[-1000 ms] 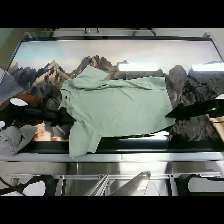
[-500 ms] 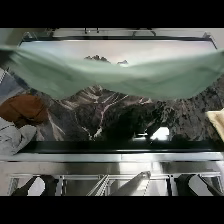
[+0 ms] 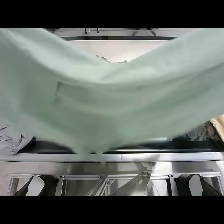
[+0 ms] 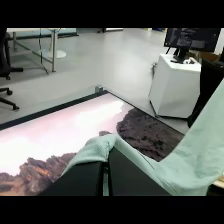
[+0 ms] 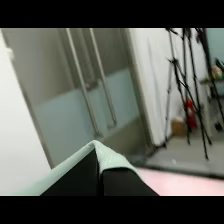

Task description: Fold the shirts.

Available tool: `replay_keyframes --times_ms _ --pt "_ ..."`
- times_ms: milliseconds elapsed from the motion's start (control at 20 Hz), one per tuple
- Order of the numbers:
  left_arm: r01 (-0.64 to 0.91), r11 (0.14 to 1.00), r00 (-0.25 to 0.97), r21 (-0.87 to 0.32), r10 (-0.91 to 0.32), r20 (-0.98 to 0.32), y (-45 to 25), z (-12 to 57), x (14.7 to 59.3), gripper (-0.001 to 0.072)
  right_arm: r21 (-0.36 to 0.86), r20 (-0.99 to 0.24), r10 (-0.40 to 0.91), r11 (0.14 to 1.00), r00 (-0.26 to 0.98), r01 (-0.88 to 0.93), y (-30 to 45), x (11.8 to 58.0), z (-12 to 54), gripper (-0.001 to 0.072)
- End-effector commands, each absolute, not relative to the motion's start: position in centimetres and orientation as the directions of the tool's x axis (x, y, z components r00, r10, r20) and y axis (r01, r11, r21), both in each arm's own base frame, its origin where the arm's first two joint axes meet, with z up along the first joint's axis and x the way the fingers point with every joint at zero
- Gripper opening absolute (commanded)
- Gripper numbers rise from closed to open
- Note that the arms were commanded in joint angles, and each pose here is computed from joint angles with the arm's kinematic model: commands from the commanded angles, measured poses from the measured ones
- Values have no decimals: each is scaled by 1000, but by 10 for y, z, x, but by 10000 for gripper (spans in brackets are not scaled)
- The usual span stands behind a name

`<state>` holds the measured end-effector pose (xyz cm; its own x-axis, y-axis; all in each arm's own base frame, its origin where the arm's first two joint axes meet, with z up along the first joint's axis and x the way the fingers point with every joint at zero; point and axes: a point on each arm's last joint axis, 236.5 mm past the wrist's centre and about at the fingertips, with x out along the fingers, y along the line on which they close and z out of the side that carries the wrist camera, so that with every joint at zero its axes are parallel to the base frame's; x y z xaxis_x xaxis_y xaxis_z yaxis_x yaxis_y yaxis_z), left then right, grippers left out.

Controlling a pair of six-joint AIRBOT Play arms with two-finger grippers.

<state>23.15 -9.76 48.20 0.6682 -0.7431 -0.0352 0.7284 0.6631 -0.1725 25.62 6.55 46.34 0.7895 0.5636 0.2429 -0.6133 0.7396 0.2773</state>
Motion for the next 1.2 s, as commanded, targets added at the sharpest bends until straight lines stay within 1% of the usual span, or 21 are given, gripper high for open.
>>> replay_keyframes --times_ms 0,50,100,200,300,450,550,650,700,800,850,1000,1150 --pt "695 665 653 -274 -743 -147 -78 452 283 27 324 23 493 820 870 -473 51 289 402 15" --pt "699 638 609 -325 -768 -197 -79 429 307 26 388 -23 513 796 858 -465 52 310 372 15" --pt "698 623 561 -352 -782 -272 -83 397 333 27 434 -63 531 777 845 -456 56 328 344 15" --pt "641 654 475 -402 -749 -462 -92 316 386 27 494 -175 533 775 828 -394 61 368 278 15" --pt "574 694 364 -434 -691 -624 -99 226 431 27 528 -305 506 795 807 -299 62 411 206 15" --pt "465 741 188 -484 -617 -764 -90 104 467 27 599 -443 484 786 754 -152 51 459 111 14" --pt "383 798 134 -465 -546 -827 -63 40 483 26 631 -510 460 774 727 -48 33 480 58 14" --pt "309 816 154 -489 -550 -821 -41 6 501 27 674 -532 456 738 713 32 14 494 23 14" --pt "287 805 165 -519 -575 -801 -36 -5 507 27 683 -530 461 729 711 37 6 500 13 14" --pt "271 750 163 -603 -654 -739 -39 -19 513 27 690 -528 472 723 707 33 -3 510 1 14" --pt "254 735 158 -629 -673 -722 -41 -28 516 26 691 -529 473 722 705 34 -5 514 -3 14" --pt "241 726 130 -644 -682 -720 -47 -47 515 26 690 -532 494 724 687 15 -5 524 -14 14" --pt "234 713 85 -661 -692 -717 -55 -59 509 26 702 -552 557 712 620 -15 9 514 -35 14"
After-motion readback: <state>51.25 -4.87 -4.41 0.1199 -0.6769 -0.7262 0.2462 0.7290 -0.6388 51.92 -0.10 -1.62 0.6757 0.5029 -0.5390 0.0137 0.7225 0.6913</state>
